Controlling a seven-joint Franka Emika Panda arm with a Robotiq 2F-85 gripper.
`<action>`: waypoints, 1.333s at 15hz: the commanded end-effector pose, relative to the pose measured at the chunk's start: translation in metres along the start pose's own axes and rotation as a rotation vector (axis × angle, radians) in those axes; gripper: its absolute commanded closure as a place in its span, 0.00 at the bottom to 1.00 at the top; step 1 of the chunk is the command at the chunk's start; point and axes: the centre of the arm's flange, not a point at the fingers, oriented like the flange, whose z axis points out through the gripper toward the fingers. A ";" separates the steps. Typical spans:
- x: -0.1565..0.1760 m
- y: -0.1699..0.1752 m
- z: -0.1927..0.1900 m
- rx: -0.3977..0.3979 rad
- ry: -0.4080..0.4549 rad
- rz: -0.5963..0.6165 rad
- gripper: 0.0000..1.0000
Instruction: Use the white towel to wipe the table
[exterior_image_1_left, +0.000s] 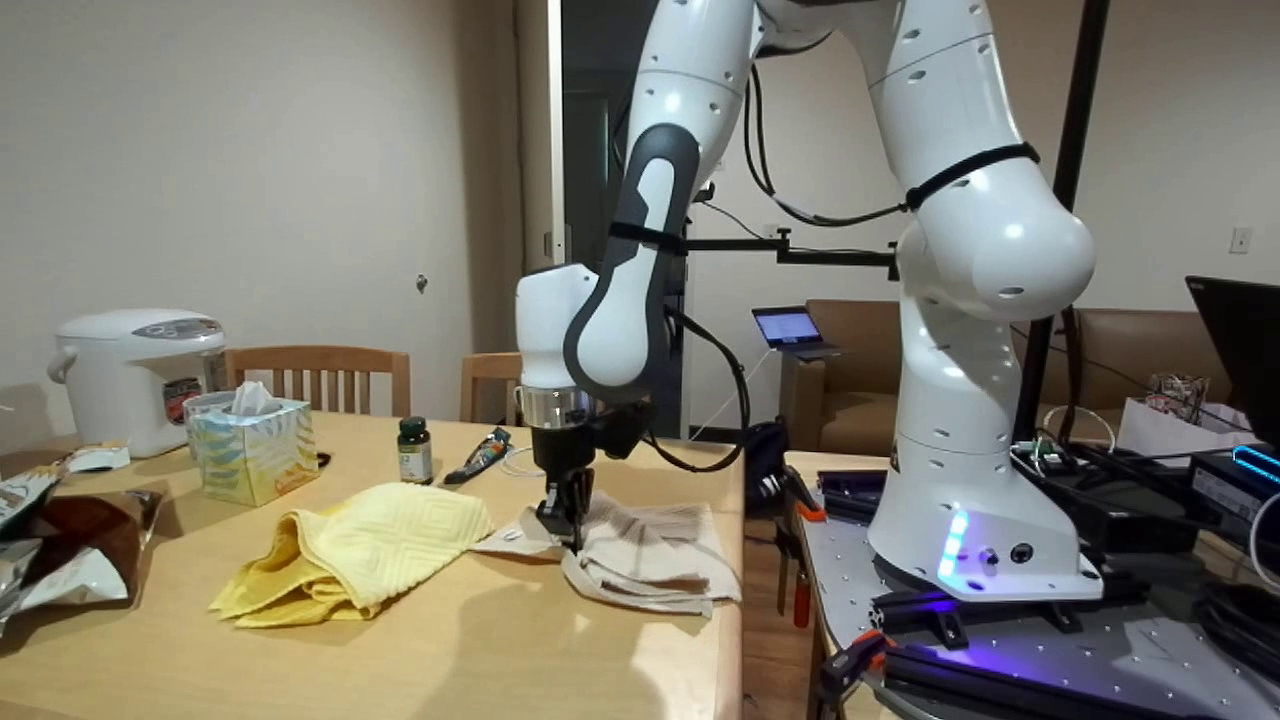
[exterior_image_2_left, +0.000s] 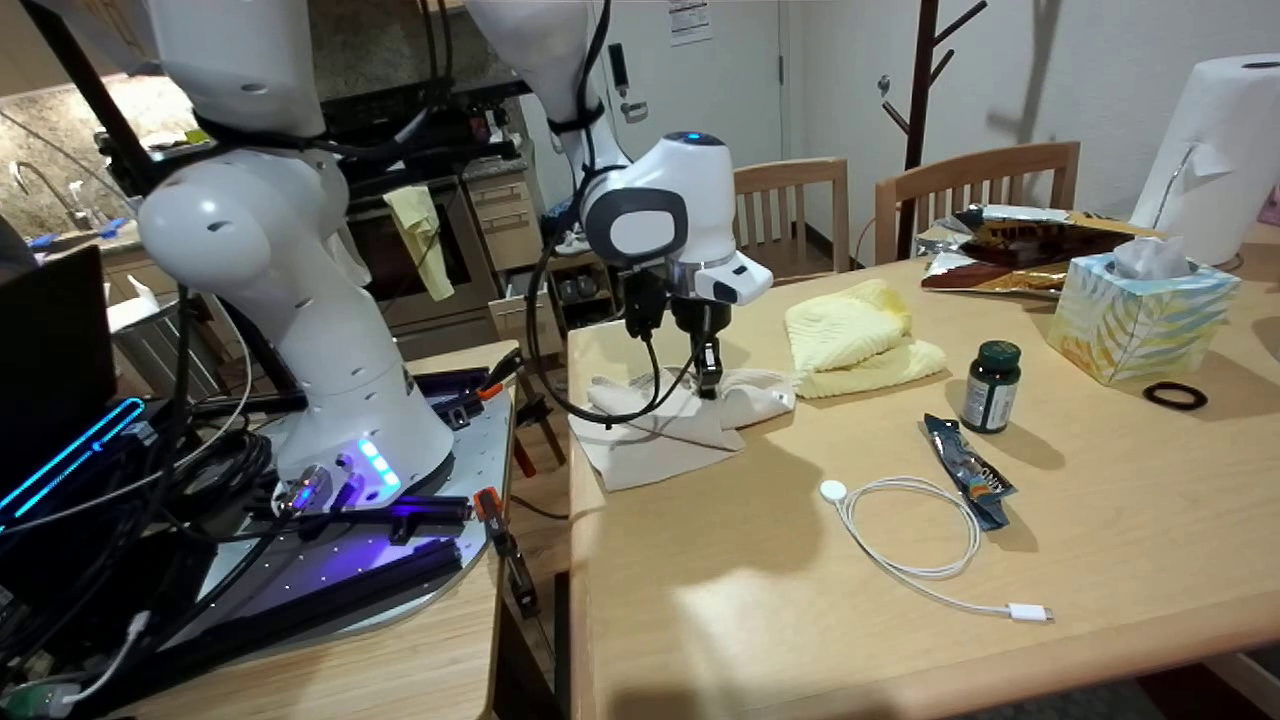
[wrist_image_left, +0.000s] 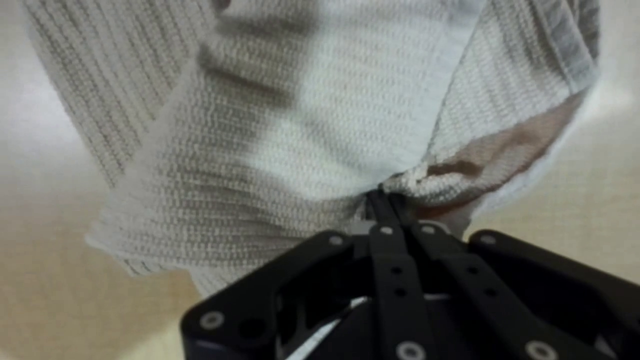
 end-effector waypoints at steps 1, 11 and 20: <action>-0.011 0.054 0.005 -0.002 -0.021 0.054 1.00; -0.028 0.174 0.003 -0.023 -0.029 0.244 1.00; -0.013 0.162 -0.016 -0.016 -0.006 0.156 0.69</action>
